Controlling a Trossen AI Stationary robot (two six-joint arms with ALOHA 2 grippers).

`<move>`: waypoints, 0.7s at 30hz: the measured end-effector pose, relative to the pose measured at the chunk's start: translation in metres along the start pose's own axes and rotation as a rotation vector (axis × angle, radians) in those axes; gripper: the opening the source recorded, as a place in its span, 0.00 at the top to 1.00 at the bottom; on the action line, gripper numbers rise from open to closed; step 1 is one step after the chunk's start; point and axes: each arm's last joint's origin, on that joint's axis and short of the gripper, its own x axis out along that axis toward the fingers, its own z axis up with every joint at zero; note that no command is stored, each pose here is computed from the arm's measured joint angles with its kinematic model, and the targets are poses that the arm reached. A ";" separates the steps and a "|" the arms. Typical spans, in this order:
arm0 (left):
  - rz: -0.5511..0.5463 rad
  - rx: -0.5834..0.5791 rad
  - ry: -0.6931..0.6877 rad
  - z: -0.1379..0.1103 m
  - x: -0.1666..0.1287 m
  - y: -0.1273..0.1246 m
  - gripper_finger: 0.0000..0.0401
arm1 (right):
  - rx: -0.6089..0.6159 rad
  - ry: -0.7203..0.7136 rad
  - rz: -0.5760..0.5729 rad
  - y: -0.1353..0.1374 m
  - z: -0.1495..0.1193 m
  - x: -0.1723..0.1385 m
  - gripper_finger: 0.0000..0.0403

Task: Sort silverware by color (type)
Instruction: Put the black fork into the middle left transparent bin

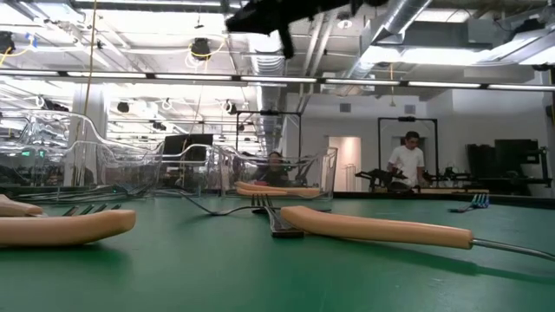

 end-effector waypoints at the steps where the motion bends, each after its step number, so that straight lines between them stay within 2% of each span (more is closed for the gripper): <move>1: -0.004 -0.001 -0.005 0.001 0.000 0.000 0.62 | 0.006 -0.006 0.030 0.001 -0.002 0.003 0.99; 6: -0.029 -0.010 -0.041 0.004 0.000 -0.002 0.62 | 0.029 -0.077 0.132 0.012 -0.015 0.029 0.99; 9: -0.032 -0.009 -0.050 0.005 -0.003 -0.002 0.62 | -0.016 -0.138 0.189 0.022 -0.016 0.050 1.00; 21: -0.105 -0.008 -0.077 0.011 -0.021 -0.004 0.62 | -0.025 -0.147 0.300 0.054 -0.022 0.136 1.00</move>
